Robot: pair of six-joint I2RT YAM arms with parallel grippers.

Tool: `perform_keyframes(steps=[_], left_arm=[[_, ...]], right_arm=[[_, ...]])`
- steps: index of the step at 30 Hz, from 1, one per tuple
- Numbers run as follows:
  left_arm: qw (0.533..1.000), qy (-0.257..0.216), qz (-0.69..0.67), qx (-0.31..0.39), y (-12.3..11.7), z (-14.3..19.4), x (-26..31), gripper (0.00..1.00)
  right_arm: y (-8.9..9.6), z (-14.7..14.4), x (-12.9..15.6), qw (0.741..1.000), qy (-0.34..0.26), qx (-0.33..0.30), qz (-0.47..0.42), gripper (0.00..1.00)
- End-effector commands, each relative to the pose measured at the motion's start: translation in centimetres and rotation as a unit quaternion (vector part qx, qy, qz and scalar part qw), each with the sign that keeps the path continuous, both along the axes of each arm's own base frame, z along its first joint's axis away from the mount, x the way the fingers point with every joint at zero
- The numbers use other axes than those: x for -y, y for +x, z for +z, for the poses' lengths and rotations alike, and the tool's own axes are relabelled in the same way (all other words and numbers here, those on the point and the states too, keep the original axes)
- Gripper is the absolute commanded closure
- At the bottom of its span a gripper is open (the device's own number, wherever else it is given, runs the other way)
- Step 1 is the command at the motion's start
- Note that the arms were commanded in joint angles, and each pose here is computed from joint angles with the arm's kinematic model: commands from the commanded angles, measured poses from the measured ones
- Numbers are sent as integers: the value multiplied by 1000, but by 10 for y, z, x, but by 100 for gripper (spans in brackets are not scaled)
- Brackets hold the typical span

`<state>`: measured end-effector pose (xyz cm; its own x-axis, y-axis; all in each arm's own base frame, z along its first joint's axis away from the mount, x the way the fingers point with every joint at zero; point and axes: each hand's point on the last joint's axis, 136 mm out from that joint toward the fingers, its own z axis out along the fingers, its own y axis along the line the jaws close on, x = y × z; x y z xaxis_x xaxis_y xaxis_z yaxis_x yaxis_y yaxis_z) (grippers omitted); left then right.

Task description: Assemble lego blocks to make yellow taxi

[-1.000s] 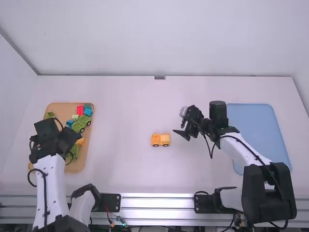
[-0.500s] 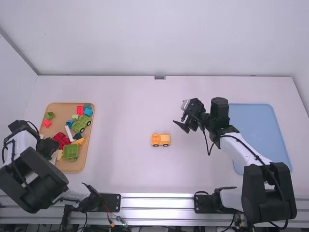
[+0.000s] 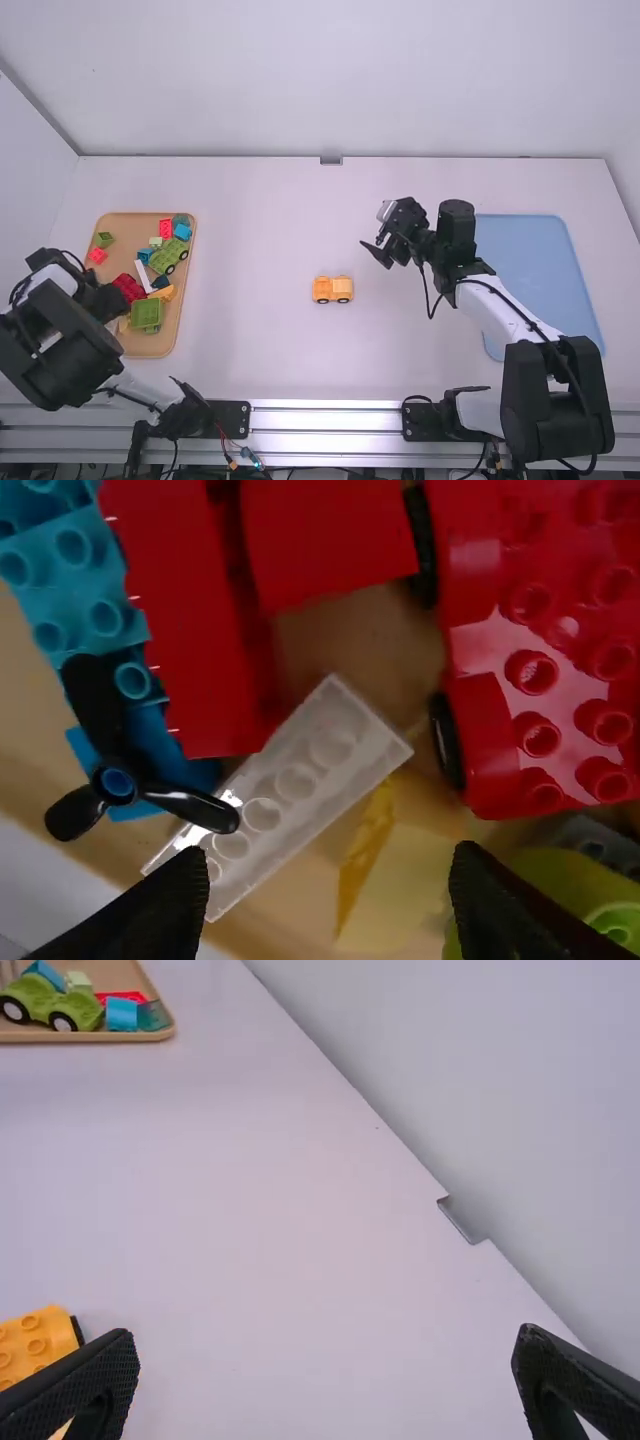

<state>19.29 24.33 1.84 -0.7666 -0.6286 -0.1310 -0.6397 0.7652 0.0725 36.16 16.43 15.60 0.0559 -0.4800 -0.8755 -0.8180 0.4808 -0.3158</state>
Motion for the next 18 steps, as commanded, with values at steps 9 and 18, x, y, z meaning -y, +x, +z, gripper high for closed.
perform_keyframes(steps=[9, 18], left_arm=[[998, -43, -41, 14, 6, -7, 18, 30], [997, -60, -39, 6, -1, -15, 29, 43]], right_arm=[[1, 2, 1, 1000, 2, 4, -4, 2], [1, 2, 0, 1000, 2, 5, -3, 1]])
